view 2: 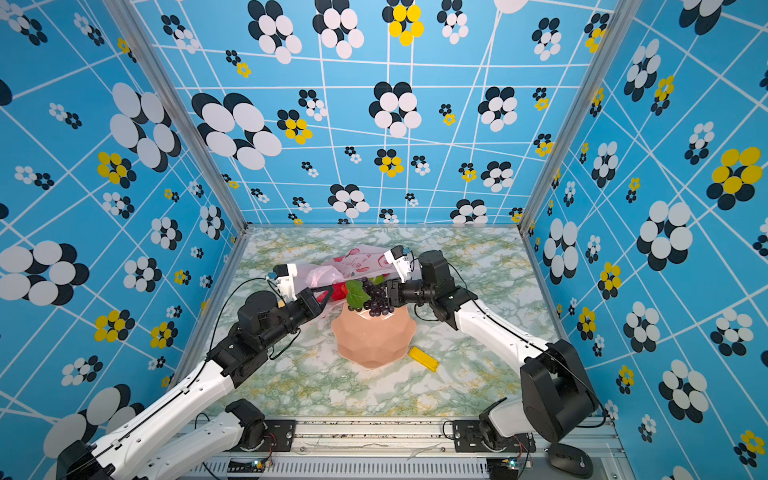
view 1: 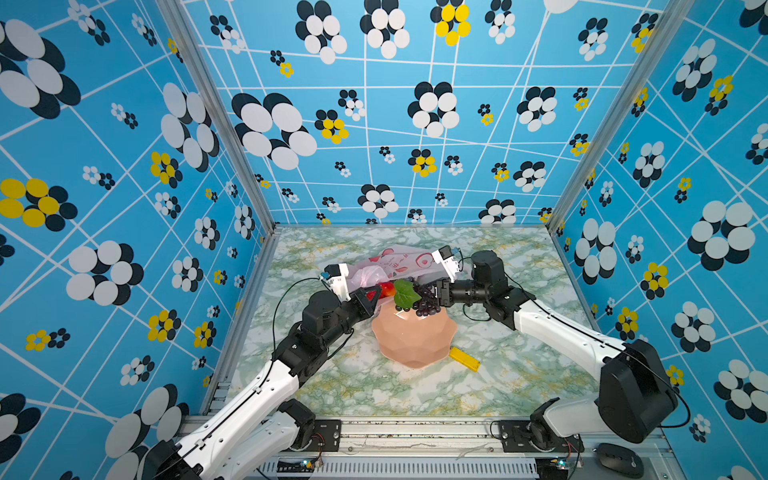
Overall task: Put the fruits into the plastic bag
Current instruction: 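Push the grapes into the bag beside the left gripper and open, then withdraw the right gripper from the bag and raise it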
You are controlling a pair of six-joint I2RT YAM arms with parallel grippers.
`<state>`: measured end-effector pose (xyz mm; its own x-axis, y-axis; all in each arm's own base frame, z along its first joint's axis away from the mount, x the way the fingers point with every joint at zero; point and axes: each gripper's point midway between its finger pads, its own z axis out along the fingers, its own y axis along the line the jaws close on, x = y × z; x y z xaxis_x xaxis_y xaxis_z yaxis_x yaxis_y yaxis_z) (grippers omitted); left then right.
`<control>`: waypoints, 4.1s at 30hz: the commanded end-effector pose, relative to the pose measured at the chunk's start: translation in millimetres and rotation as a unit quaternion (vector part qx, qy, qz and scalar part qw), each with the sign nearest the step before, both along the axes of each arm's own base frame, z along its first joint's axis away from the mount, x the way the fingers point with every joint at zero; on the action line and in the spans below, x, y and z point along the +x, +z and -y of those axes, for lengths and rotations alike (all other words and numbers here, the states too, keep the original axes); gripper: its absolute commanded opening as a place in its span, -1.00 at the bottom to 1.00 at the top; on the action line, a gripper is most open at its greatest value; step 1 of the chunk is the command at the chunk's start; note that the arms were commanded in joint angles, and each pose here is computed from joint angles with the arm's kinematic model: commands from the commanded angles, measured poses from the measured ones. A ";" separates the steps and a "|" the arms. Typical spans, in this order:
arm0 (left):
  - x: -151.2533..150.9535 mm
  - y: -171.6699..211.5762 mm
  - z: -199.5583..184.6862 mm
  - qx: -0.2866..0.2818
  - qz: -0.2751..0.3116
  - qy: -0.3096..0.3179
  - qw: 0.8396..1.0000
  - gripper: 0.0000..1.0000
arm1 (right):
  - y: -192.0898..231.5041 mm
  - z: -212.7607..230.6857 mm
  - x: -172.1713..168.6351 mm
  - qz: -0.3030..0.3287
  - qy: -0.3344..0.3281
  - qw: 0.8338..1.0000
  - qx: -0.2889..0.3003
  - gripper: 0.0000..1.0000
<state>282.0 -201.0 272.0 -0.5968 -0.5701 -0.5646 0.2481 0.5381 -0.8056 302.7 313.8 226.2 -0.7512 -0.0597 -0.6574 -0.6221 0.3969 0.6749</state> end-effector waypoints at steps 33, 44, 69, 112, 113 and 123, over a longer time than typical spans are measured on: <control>-24.3 16.7 33.6 0.033 0.066 -0.092 0.993 -1.00 | -61.0 -49.7 82.1 -0.034 -0.009 0.992 -0.123 -0.19; -4.5 14.6 33.4 0.042 0.056 -0.059 0.996 -1.00 | -61.9 -121.5 89.3 -0.012 0.042 0.993 -0.109 -0.15; 2.1 -6.0 -5.8 0.055 0.013 0.025 0.998 -1.00 | 73.8 -89.7 56.4 0.118 0.002 0.993 0.015 0.99; -2.5 -9.7 -11.6 0.054 -0.007 0.021 0.998 -1.00 | -35.1 135.6 63.9 0.047 -0.290 0.935 -0.201 0.21; -2.5 -9.0 -12.4 0.055 -0.006 0.022 0.998 -1.00 | -37.6 136.0 66.2 0.046 -0.290 0.934 -0.206 0.16; 2.9 -1.6 -18.9 0.068 0.000 0.032 0.997 -1.00 | -9.3 134.0 88.0 0.066 -0.312 0.929 -0.189 -1.00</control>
<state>281.0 -188.3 255.3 -0.5906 -0.5272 -0.6109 0.1945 0.6417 -0.7419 374.9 178.3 189.5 -0.6862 0.0864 -0.7223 -0.2511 0.9037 0.3467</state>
